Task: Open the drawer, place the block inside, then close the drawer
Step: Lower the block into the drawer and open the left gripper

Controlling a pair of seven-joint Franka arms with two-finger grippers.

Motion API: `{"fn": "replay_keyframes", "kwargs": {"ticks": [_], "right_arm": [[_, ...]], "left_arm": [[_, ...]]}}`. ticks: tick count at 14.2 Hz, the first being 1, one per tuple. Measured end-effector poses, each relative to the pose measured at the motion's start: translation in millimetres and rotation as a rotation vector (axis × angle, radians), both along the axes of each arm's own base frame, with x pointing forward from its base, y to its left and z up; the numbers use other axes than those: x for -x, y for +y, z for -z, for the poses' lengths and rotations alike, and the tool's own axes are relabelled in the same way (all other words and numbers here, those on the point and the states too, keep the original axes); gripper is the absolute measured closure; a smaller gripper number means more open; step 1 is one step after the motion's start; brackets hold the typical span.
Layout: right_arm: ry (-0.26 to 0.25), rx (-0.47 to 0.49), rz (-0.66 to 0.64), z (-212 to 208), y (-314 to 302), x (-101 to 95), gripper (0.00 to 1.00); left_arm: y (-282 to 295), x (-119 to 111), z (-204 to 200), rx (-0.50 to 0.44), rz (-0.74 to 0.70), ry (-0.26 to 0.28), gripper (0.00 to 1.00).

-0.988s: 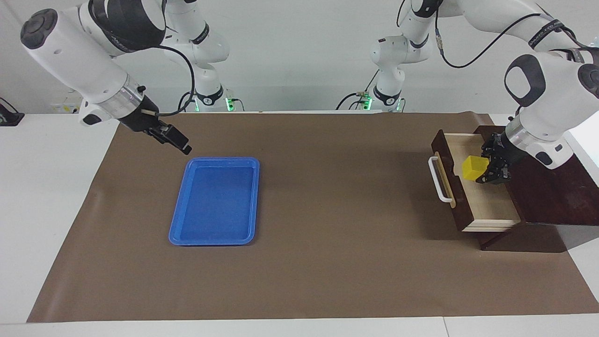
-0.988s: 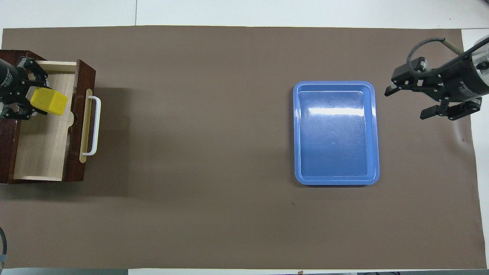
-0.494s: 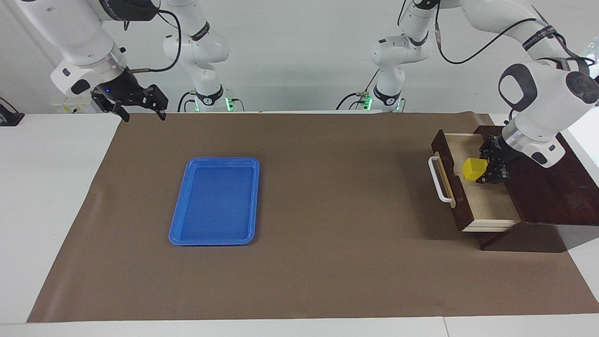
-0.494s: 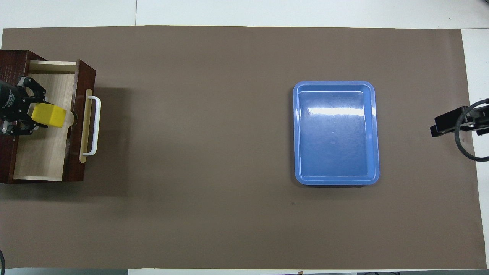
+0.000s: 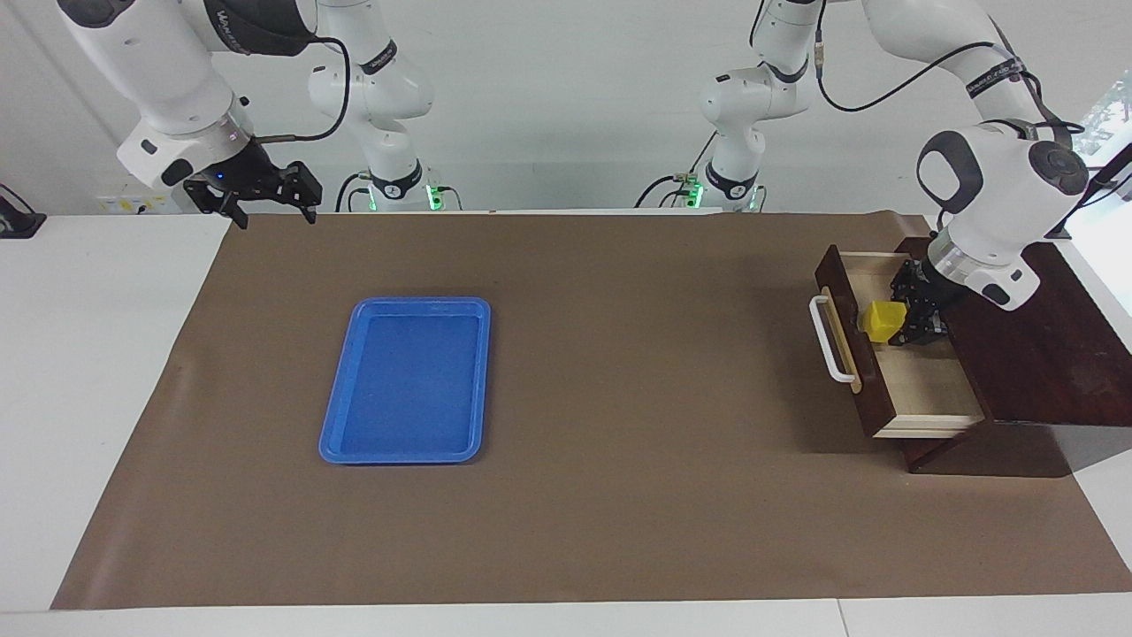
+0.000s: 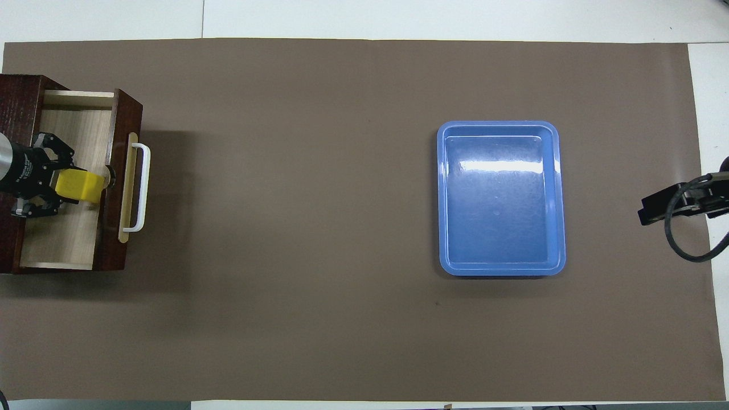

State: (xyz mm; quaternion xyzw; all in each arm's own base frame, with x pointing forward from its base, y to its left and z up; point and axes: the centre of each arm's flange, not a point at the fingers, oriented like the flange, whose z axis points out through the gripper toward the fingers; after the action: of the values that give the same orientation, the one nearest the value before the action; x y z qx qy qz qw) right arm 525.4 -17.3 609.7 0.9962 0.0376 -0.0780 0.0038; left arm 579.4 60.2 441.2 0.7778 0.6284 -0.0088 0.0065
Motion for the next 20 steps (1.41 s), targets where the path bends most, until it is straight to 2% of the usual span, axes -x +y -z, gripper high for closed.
{"fn": "replay_keyframes", "kwargs": {"ticks": [3, 5, 9, 13, 14, 17, 20], "right_arm": [[-0.079, 0.005, 0.022, -11, -5, -7.1, 0.00], [-0.102, 0.006, 0.029, -22, -5, -7.5, 0.00], [-0.097, 0.006, 0.031, -27, -4, -5.6, 0.00], [-0.088, 0.009, 0.060, -26, -3, -5.4, 0.00], [-0.087, 0.010, 0.066, -26, -3, -5.3, 0.00], [-0.087, 0.011, 0.066, -26, 0, -5.3, 0.00], [-0.087, 0.010, 0.058, -26, 4, -5.4, 0.00]], "left_arm": [[-4, 0, 7, -0.002, -0.041, -0.020, 0.45], [-4, 0, 9, -0.002, -0.054, -0.021, 0.45], [-4, 2, 15, -0.002, -0.061, -0.016, 0.45], [-4, 5, 16, -0.003, -0.063, -0.032, 0.45], [-4, 5, 17, -0.003, -0.064, -0.033, 0.37], [-4, 2, 8, -0.004, -0.064, -0.048, 0.02], [-7, -12, -45, -0.005, -0.056, -0.086, 0.00]]}}
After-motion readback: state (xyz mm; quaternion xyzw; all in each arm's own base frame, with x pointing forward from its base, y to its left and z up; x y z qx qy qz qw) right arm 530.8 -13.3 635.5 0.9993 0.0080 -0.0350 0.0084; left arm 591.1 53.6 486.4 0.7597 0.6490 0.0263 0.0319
